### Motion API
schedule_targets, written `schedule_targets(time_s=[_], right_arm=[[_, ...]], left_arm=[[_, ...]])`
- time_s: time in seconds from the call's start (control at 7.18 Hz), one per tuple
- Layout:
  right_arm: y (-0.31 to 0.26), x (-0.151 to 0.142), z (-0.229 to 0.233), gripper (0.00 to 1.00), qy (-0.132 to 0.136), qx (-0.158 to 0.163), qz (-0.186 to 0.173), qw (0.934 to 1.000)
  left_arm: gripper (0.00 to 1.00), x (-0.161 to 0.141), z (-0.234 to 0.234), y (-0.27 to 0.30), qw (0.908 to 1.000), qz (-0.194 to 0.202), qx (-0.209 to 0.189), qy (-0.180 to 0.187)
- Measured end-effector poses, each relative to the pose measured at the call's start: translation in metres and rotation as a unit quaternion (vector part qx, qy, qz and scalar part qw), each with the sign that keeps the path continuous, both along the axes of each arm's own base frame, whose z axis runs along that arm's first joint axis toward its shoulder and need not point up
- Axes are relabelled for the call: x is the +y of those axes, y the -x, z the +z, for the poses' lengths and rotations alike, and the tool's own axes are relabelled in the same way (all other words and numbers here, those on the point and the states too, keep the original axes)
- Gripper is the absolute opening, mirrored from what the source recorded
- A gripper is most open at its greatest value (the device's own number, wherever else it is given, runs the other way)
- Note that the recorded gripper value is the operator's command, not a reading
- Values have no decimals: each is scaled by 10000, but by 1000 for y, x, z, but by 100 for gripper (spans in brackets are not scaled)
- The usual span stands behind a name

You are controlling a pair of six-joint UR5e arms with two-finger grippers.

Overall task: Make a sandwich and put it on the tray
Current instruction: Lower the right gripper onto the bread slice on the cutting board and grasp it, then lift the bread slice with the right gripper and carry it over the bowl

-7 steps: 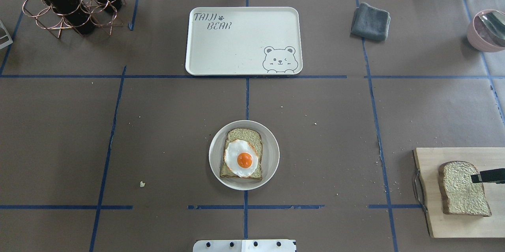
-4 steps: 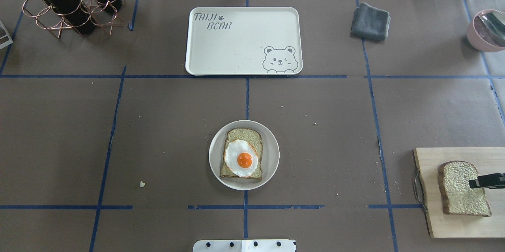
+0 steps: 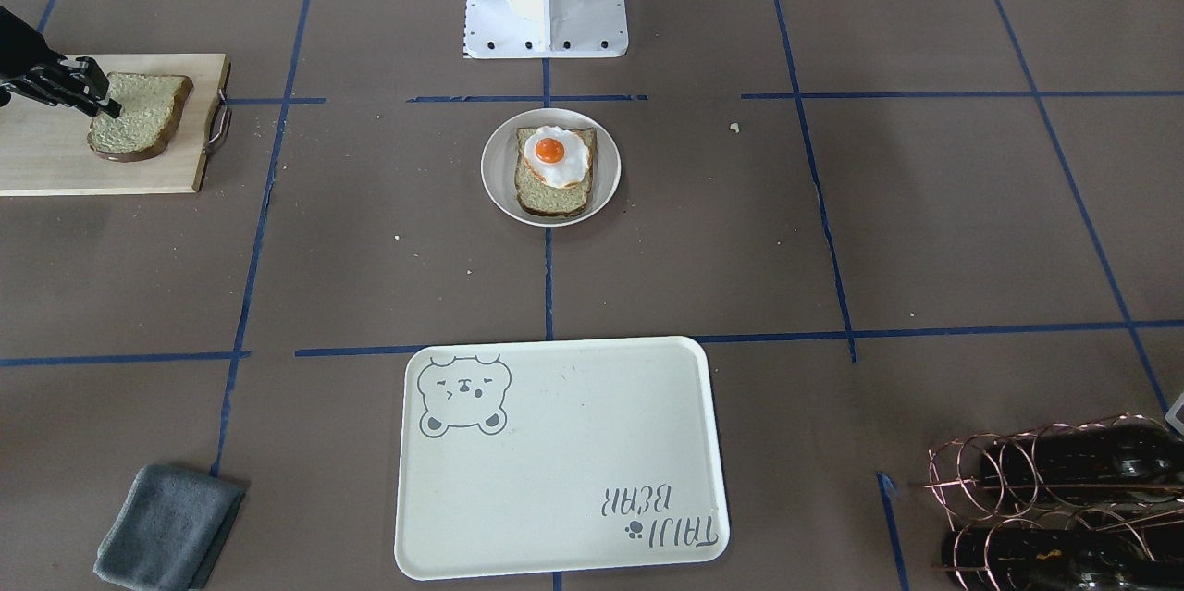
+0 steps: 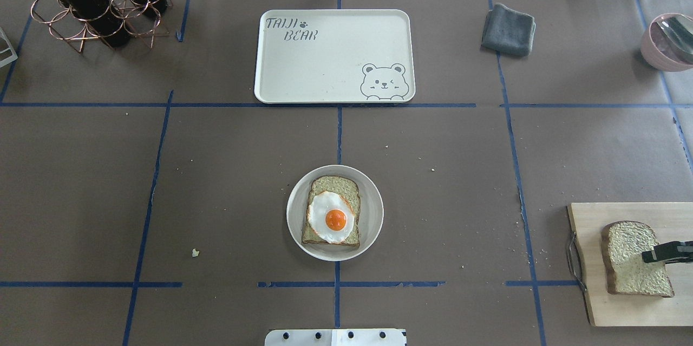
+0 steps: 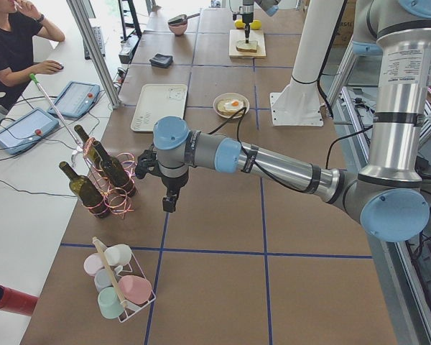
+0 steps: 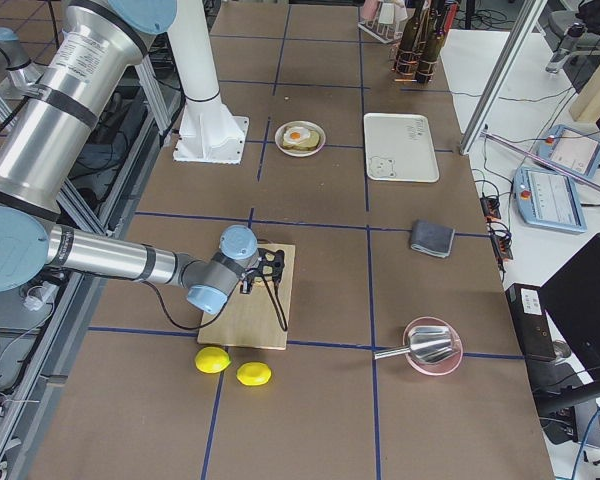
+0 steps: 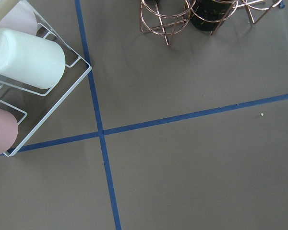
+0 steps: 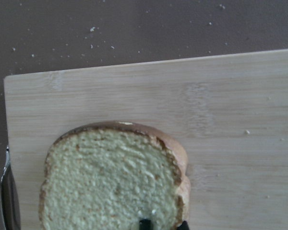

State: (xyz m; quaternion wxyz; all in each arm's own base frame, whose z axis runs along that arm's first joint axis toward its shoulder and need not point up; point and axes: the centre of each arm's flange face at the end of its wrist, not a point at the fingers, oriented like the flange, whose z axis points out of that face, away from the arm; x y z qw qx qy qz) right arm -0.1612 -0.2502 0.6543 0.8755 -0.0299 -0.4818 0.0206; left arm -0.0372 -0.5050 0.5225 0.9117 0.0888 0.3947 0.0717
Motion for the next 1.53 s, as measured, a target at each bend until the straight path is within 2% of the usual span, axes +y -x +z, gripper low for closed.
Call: schedule_targets(time_s=[0.42, 0.97, 1.25, 1.53], right_arm=[[-1, 1, -1, 0, -16, -31, 25, 10000], [-11, 9, -21, 0, -459, -641, 27, 9969], [9, -6, -54, 0, -367, -1324, 274, 9901], [63, -48, -117, 0, -179, -2175, 361, 9752]], left_arm=[[100, 0, 0, 0, 10000, -5, 2, -4], [100, 0, -1, 1, 10000, -7, 8, -13], [100, 0, -1, 0, 10000, -1, 10, -12], [100, 0, -1, 0, 10000, 5, 15, -13]])
